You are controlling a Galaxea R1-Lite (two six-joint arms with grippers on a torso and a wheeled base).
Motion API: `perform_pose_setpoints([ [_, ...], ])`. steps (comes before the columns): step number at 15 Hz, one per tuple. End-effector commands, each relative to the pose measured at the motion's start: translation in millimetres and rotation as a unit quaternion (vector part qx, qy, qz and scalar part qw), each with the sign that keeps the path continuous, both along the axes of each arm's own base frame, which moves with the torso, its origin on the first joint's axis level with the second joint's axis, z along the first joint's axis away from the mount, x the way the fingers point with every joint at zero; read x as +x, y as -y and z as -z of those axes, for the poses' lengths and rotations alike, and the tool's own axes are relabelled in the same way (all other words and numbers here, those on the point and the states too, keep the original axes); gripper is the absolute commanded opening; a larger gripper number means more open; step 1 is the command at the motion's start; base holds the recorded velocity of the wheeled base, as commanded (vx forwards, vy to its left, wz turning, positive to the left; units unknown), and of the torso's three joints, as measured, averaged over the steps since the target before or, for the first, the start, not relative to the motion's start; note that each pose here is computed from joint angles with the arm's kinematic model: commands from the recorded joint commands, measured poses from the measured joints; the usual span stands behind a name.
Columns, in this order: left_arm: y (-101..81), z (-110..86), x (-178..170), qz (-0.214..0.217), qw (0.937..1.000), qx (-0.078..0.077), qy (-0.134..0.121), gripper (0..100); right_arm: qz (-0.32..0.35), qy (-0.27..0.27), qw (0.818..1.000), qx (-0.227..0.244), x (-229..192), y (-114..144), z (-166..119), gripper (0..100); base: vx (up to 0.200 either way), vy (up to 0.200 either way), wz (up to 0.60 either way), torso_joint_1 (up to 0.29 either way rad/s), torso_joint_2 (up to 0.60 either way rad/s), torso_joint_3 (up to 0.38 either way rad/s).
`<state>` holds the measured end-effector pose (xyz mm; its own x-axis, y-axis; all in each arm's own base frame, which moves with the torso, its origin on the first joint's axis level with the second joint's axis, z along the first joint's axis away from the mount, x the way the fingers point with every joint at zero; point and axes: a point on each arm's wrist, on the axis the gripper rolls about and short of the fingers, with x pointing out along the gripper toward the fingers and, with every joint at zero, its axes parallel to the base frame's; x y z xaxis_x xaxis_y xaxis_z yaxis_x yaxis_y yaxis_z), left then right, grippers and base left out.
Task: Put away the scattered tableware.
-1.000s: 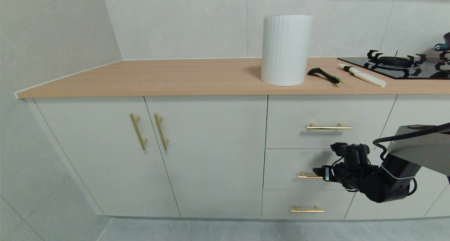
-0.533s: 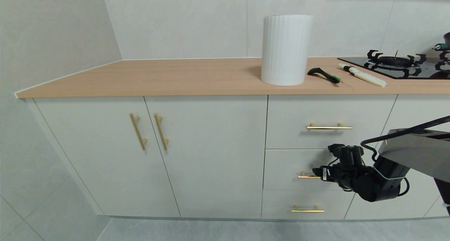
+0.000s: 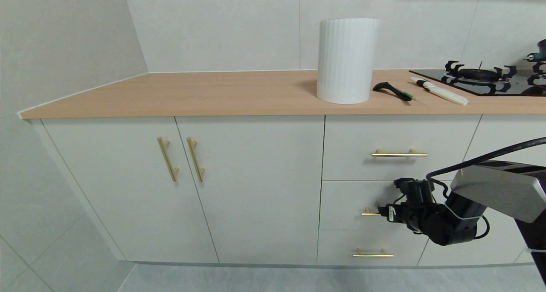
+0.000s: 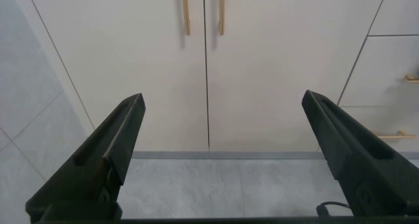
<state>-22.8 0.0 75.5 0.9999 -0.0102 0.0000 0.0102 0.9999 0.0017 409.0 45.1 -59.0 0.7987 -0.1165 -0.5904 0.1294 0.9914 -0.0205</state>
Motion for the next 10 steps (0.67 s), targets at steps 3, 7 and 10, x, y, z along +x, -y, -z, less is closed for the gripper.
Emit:
perform_pose_setpoints([
  [3, 0.0, 0.0, 0, 0.000, 1.0000, 0.000, 0.000, 100, -0.003, -0.029, 1.000, -0.011, -5, 1, 2, 100, 0.000, 0.000, 0.00, 0.000, 0.00, 0.000],
  [7, 0.0, 0.0, 0, 0.000, 1.0000, 0.000, 0.000, 100, -0.004, -0.037, 0.999, -0.014, -10, 1, 1, 100, 0.000, 0.000, 0.00, 0.000, 0.00, 0.000],
  [10, 0.0, 0.0, 0, -0.001, 1.0000, 0.000, 0.000, 100, -0.010, -0.073, 0.997, -0.018, -23, 1, -10, 100, 0.000, 0.000, 0.00, 0.000, 0.00, 0.000],
])
